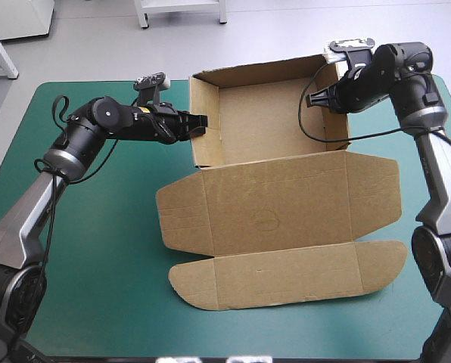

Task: Fold the box

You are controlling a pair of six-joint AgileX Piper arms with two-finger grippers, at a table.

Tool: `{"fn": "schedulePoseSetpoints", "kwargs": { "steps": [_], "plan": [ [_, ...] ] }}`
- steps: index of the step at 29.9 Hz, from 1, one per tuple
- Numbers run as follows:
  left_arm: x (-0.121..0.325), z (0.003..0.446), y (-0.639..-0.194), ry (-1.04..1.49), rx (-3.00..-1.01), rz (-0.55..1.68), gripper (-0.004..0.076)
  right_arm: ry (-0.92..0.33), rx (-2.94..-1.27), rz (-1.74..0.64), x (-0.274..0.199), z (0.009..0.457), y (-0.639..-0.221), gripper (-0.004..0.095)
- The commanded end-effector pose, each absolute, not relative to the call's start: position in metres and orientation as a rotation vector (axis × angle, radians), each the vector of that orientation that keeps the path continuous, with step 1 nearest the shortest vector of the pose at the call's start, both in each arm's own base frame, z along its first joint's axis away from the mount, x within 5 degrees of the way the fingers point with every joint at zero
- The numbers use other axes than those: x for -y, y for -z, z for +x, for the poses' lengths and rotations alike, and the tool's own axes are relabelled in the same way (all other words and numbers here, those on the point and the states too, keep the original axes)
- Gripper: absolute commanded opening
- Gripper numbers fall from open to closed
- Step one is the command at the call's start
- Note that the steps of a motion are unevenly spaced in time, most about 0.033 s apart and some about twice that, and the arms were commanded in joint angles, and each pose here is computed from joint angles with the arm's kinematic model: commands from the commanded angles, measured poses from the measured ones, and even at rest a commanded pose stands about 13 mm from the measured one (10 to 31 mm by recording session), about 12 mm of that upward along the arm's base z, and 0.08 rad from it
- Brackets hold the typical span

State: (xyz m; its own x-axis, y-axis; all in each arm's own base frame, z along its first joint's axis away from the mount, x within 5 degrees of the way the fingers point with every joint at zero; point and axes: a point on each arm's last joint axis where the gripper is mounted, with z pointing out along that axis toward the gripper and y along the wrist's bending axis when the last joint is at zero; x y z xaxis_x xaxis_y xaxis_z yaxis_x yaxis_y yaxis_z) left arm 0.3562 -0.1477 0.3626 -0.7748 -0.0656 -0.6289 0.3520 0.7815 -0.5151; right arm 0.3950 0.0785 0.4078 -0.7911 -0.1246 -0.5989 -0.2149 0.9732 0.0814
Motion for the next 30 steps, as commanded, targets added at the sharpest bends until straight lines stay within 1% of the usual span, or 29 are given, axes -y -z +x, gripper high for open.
{"fn": "schedulePoseSetpoints", "kwargs": {
  "steps": [1,4,8,14,21,24,30],
  "plan": [
    [0.157,0.345,-0.402,0.956,-2.136,0.183,-0.0008,-0.250,-2.415,-0.282,-0.094,0.373,-0.437,-0.0003],
    [0.160,0.346,-0.396,0.956,-2.164,0.190,-0.0009,-0.224,-2.421,-0.295,-0.106,0.371,-0.435,-0.0003],
    [0.162,0.348,-0.389,0.936,-2.205,0.192,-0.0009,-0.236,-2.439,-0.314,-0.125,0.371,-0.428,-0.0003],
    [0.154,0.348,-0.382,0.771,-2.297,0.174,-0.0009,-0.239,-2.485,-0.341,-0.148,0.377,-0.410,-0.0003],
    [0.146,0.350,-0.386,0.639,-2.322,0.171,-0.0009,-0.233,-2.523,-0.361,-0.167,0.379,-0.395,-0.0003],
    [0.142,0.352,-0.386,0.555,-2.369,0.189,-0.0009,-0.234,-2.543,-0.364,-0.174,0.381,-0.387,-0.0003],
    [0.142,0.357,-0.364,0.472,-2.511,0.233,-0.0009,-0.239,-2.596,-0.353,-0.178,0.382,-0.372,-0.0003]
  ]
}}
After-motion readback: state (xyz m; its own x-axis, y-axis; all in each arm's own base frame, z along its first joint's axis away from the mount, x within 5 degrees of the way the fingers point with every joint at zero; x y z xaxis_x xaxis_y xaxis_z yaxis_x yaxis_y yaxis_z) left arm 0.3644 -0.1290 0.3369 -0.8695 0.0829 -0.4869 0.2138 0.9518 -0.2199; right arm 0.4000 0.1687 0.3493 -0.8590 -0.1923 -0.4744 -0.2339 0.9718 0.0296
